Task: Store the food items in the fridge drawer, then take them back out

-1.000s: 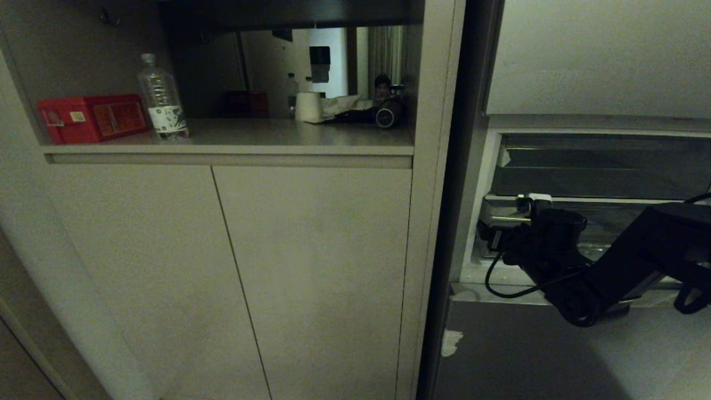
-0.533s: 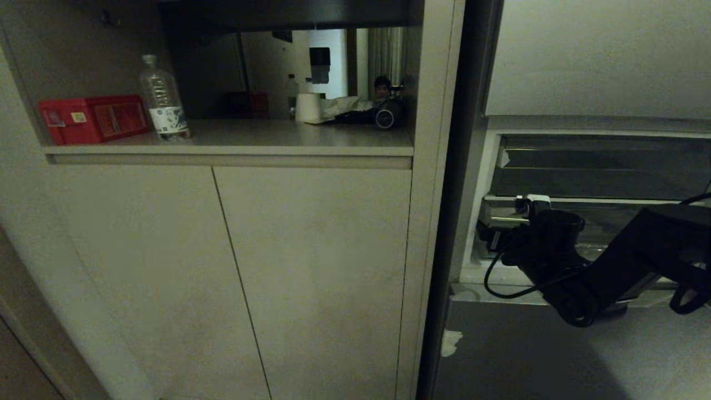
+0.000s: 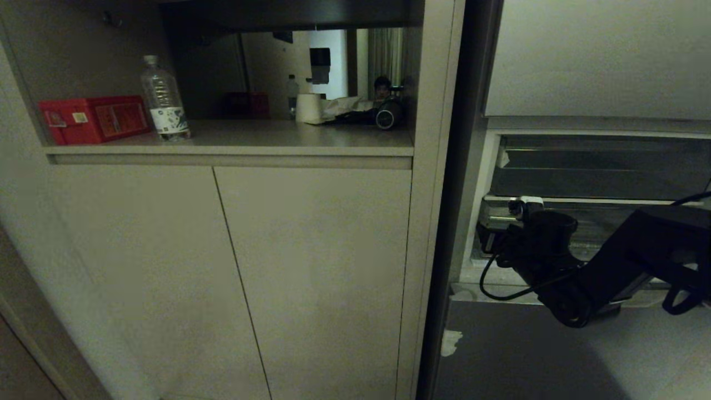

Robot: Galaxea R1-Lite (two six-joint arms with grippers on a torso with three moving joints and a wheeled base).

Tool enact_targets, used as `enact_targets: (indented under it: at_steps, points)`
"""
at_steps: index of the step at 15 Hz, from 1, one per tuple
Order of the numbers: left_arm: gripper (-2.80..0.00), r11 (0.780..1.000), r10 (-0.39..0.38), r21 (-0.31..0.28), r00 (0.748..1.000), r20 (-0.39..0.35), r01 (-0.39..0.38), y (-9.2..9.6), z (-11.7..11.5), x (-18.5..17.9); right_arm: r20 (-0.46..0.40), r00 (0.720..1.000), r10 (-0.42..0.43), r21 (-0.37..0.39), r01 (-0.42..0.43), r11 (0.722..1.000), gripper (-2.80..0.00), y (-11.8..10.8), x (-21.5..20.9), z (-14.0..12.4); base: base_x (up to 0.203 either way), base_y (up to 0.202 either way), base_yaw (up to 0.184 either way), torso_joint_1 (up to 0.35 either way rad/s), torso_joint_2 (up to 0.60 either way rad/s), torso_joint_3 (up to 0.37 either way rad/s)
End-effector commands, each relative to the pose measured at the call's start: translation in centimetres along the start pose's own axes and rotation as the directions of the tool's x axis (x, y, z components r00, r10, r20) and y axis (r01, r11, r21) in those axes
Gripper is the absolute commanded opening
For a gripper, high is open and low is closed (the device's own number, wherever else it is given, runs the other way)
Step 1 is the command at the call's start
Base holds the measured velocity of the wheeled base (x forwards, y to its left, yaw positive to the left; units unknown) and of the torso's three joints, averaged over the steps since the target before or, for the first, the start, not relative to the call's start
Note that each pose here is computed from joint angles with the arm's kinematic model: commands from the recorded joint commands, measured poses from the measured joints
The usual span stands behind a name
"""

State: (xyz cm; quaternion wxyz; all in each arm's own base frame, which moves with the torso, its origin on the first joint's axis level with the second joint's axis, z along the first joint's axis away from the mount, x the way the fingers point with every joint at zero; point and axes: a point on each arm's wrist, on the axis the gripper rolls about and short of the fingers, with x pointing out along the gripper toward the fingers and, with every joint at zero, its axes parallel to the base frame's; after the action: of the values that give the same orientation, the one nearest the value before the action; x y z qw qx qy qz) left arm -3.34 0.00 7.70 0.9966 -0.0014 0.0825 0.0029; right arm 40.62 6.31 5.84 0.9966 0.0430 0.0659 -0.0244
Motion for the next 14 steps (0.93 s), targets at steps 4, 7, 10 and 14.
enact_targets:
  at_steps: [4, 7, 10, 14]
  points:
    - [-2.80, 1.000, 0.001, 0.000, 1.000, -0.001, -0.001, 0.0, 0.0, 0.0, -0.001, 0.999, 0.052, -0.009, -0.052, 0.999, -2.80, 2.6, -0.5, -0.4, 0.000, 0.000, 0.000, 0.000, 0.00, 0.000]
    - [-2.80, 1.000, 0.001, 0.000, 1.000, -0.003, -0.001, 0.0, 0.0, 0.0, 0.005, 0.999, 0.046, -0.009, -0.046, 0.999, -2.80, 3.0, -0.4, -0.3, 0.000, 0.000, 0.000, 0.000, 0.00, 0.000]
    - [-2.80, 1.000, 0.001, 0.000, 1.000, -0.003, -0.001, 0.0, 0.0, 0.0, -0.002, 0.999, 0.039, -0.011, -0.039, 0.999, -2.80, 2.9, -0.7, -0.4, 0.000, 0.000, 0.000, 0.000, 0.00, 0.000]
    - [-2.80, 1.000, 0.001, 0.000, 1.000, -0.002, -0.001, 0.0, 0.0, 0.0, -0.012, 0.999, 0.036, -0.012, -0.037, 0.999, -2.80, 2.6, -1.8, 0.0, 0.000, 0.000, 0.000, 0.000, 0.00, 0.000]
